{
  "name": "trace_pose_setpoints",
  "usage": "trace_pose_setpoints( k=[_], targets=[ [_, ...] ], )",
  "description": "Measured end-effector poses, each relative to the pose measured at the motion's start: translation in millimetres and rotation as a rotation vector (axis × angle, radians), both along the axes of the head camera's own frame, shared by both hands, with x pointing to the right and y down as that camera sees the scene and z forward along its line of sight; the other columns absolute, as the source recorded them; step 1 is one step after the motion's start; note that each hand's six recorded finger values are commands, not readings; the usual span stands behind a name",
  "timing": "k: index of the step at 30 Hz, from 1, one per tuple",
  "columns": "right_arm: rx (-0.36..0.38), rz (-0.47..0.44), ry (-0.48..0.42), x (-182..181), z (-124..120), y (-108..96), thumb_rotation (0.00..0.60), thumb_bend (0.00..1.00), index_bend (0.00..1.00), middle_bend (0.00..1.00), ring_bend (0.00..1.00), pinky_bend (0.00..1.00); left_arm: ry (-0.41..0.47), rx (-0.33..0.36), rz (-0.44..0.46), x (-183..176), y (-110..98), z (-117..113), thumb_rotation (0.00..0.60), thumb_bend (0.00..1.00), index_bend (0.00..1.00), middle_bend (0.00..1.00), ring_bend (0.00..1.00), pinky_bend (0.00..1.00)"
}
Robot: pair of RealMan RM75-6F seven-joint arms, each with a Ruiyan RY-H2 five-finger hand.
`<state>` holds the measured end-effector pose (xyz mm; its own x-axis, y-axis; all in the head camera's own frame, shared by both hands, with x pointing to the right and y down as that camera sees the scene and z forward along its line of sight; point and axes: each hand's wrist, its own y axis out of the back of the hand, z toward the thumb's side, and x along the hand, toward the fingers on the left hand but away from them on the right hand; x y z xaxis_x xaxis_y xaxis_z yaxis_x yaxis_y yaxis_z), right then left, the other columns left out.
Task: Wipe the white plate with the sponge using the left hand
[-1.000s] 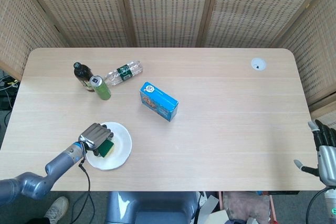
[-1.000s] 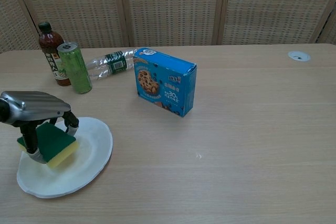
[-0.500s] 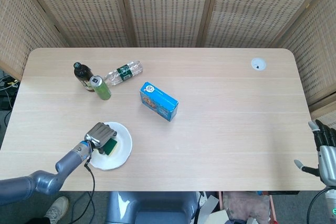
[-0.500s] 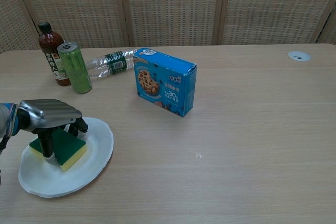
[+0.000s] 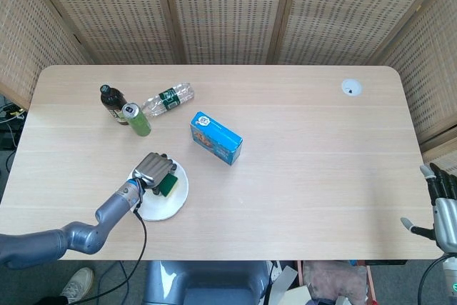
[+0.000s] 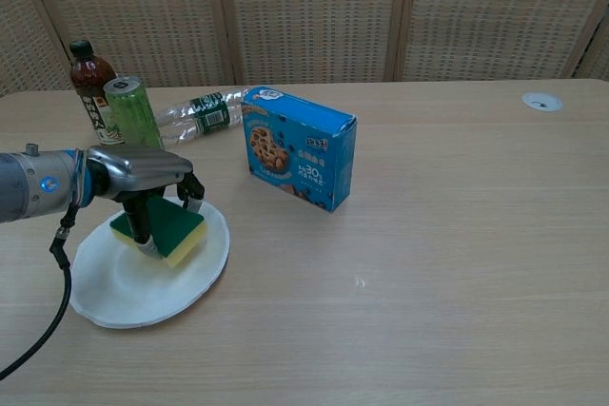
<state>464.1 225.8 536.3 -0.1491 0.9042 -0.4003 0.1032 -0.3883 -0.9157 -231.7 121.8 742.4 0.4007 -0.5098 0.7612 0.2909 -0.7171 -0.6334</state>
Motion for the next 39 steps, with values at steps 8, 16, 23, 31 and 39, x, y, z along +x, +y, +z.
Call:
trace_pose_setpoints(
  k=[8, 16, 23, 31, 39],
  targets=[
    [-0.006, -0.017, 0.000, -5.6, 1.7, 1.6, 0.600, 0.00, 0.00, 0.00, 0.00, 0.00, 0.014, 0.061, -0.020, -21.5, -8.2, -21.5, 0.600, 0.14, 0.52, 0.41, 0.27, 0.36],
    [-0.018, -0.013, 0.006, -5.7, 4.9, 1.4, 0.600, 0.00, 0.00, 0.00, 0.00, 0.00, 0.004, 0.028, -0.033, -12.1, -2.3, 2.9, 0.600, 0.14, 0.52, 0.41, 0.27, 0.36],
    [-0.017, -0.001, 0.003, -1.8, 4.1, 0.3, 0.600, 0.00, 0.00, 0.00, 0.00, 0.00, -0.027, -0.042, 0.010, -8.0, 21.3, 18.1, 0.600, 0.15, 0.52, 0.41, 0.27, 0.36],
    [-0.013, -0.006, -0.001, -3.4, 2.3, 1.1, 0.600, 0.00, 0.00, 0.00, 0.00, 0.00, -0.044, -0.096, 0.032, -29.5, 37.5, 7.6, 0.600, 0.14, 0.52, 0.41, 0.27, 0.36],
    [-0.016, -0.010, 0.000, -4.7, 2.8, 1.5, 0.600, 0.00, 0.00, 0.00, 0.00, 0.00, -0.045, -0.097, 0.038, -42.5, 40.1, 0.7, 0.600, 0.14, 0.52, 0.41, 0.27, 0.36]
  ],
)
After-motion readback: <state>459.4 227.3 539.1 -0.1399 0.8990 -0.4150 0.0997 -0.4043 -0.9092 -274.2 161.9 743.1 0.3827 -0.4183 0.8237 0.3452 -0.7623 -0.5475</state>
